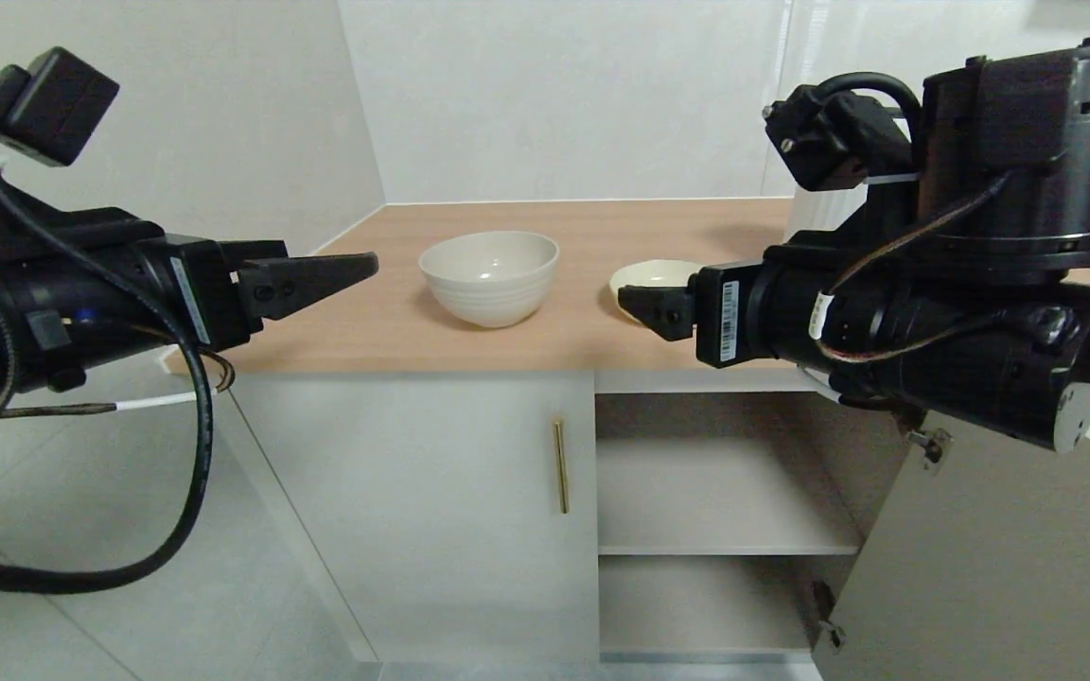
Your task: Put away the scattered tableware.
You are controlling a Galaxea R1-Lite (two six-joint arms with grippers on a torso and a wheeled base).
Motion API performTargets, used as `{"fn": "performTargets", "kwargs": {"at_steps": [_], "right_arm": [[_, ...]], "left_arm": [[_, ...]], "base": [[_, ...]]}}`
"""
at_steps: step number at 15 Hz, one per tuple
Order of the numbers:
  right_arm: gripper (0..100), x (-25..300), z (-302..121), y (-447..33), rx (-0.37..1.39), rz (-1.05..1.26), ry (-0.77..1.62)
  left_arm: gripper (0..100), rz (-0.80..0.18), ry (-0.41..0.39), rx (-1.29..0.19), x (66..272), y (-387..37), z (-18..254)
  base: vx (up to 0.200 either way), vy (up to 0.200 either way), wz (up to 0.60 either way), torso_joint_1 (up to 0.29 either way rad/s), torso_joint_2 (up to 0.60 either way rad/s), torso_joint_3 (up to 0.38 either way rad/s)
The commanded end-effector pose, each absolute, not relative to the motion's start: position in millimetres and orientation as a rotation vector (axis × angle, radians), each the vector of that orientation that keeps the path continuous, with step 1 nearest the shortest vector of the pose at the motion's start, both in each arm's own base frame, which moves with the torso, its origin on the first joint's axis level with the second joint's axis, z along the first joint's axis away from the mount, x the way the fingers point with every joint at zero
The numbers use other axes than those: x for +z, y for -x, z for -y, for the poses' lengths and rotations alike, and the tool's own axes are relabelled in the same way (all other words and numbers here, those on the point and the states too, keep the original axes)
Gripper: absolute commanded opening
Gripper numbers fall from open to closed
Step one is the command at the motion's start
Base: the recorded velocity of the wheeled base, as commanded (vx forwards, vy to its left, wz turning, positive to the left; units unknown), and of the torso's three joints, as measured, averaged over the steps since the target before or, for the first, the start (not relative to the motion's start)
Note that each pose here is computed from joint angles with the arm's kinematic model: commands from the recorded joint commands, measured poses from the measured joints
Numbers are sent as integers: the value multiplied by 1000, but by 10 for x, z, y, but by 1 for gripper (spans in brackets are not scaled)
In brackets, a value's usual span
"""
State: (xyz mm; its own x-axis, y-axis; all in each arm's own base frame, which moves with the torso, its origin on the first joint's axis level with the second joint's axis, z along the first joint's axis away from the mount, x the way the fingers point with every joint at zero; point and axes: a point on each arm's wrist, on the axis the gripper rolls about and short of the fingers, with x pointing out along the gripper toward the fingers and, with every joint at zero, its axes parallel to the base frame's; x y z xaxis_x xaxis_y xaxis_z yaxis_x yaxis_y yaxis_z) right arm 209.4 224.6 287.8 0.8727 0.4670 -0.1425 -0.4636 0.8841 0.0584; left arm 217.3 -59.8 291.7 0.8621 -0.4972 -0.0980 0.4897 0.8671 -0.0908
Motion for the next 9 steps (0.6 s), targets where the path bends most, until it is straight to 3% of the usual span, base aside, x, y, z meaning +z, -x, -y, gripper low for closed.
{"fn": "performTargets", "kwargs": {"at_steps": [1,4,6,9], "right_arm": [[100,2970,-2192,-2073,481,-119,-23],[100,3162,-2076,-2083,440,-77,5],[100,3258,-2025,-2215,360,-104,5],[100,3331,-1954,-2504,263,-110,-29]], "left_arm": [[100,-134,101,-503,2999,-2354,629],[100,-238,126,-450,3529,-2576,569],[100,-318,136,-435,3689,-2636,564],[100,-402,138,-336,3612,-2814,578]], "base": [[0,0,0,36,-149,-105],[0,0,0,11,-28,-20],[0,0,0,0,0,0],[0,0,0,0,0,0]]}}
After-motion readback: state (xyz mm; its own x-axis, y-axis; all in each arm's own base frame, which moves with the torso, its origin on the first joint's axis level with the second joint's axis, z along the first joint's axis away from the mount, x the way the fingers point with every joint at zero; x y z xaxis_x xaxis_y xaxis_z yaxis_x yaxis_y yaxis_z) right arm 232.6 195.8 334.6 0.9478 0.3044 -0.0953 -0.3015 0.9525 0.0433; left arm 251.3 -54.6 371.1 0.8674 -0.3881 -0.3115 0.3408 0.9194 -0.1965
